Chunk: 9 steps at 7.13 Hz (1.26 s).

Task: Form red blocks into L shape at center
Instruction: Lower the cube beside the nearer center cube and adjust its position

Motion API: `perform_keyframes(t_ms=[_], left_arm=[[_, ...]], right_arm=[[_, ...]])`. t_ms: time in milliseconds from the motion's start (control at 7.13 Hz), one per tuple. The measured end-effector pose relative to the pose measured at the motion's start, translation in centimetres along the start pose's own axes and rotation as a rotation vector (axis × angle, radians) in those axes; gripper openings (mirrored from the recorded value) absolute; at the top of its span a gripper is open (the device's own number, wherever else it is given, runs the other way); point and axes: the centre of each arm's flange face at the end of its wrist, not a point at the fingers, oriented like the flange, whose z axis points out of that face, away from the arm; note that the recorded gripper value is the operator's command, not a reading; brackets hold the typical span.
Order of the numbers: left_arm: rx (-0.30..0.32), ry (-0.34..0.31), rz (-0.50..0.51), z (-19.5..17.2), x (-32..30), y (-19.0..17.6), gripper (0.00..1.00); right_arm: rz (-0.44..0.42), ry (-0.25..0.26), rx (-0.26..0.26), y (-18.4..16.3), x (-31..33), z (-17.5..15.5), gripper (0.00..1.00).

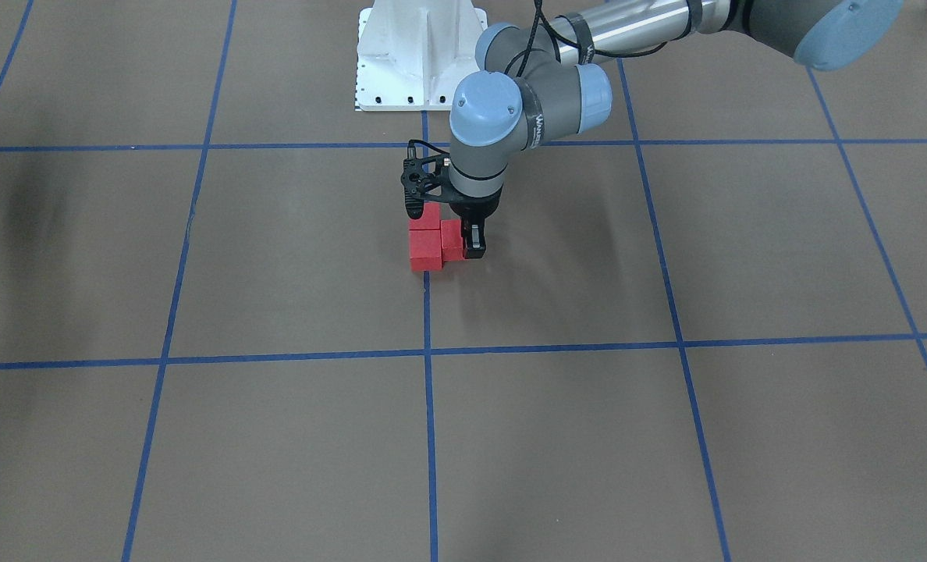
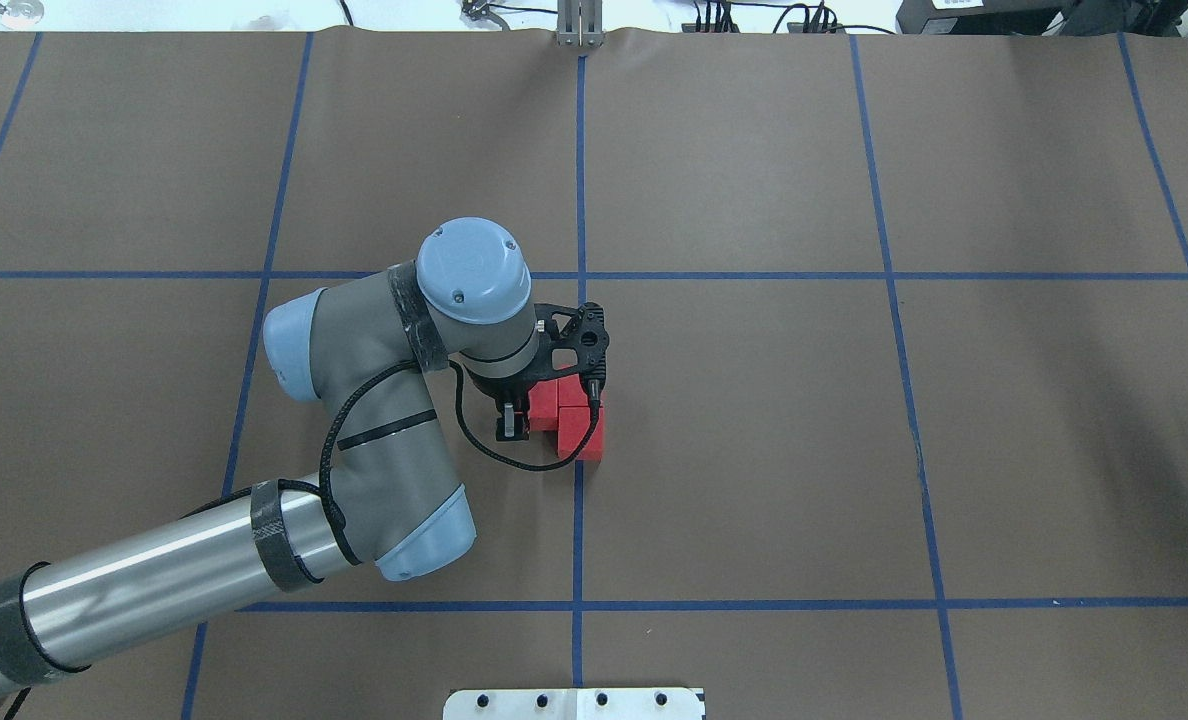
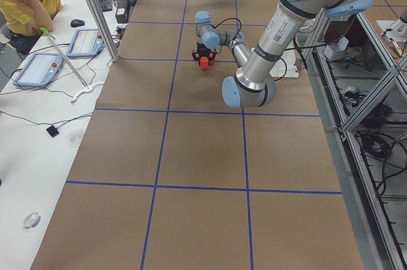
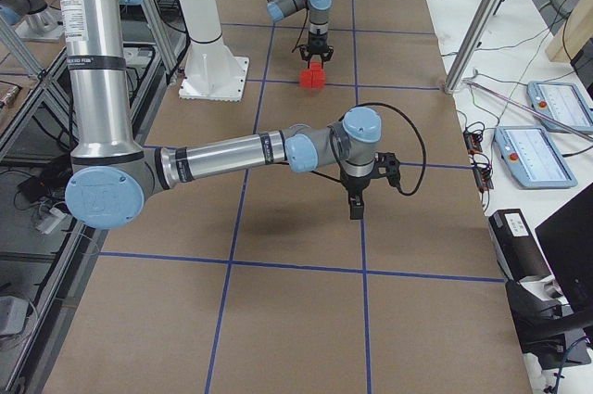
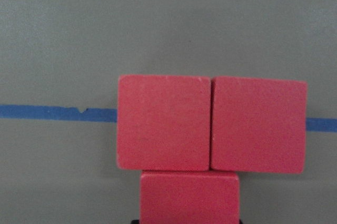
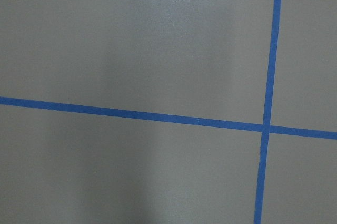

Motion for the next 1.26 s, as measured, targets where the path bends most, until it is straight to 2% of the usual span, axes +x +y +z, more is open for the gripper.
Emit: perform_keyframes(t_ms=[1262], left_arm=[[-0.003,-0.004,-0.014,-0.04,-0.56,-0.03,0.25]], right_arm=[[0.0,-0.002,0.001,-0.1,-0.1,-0.07,1.0]])
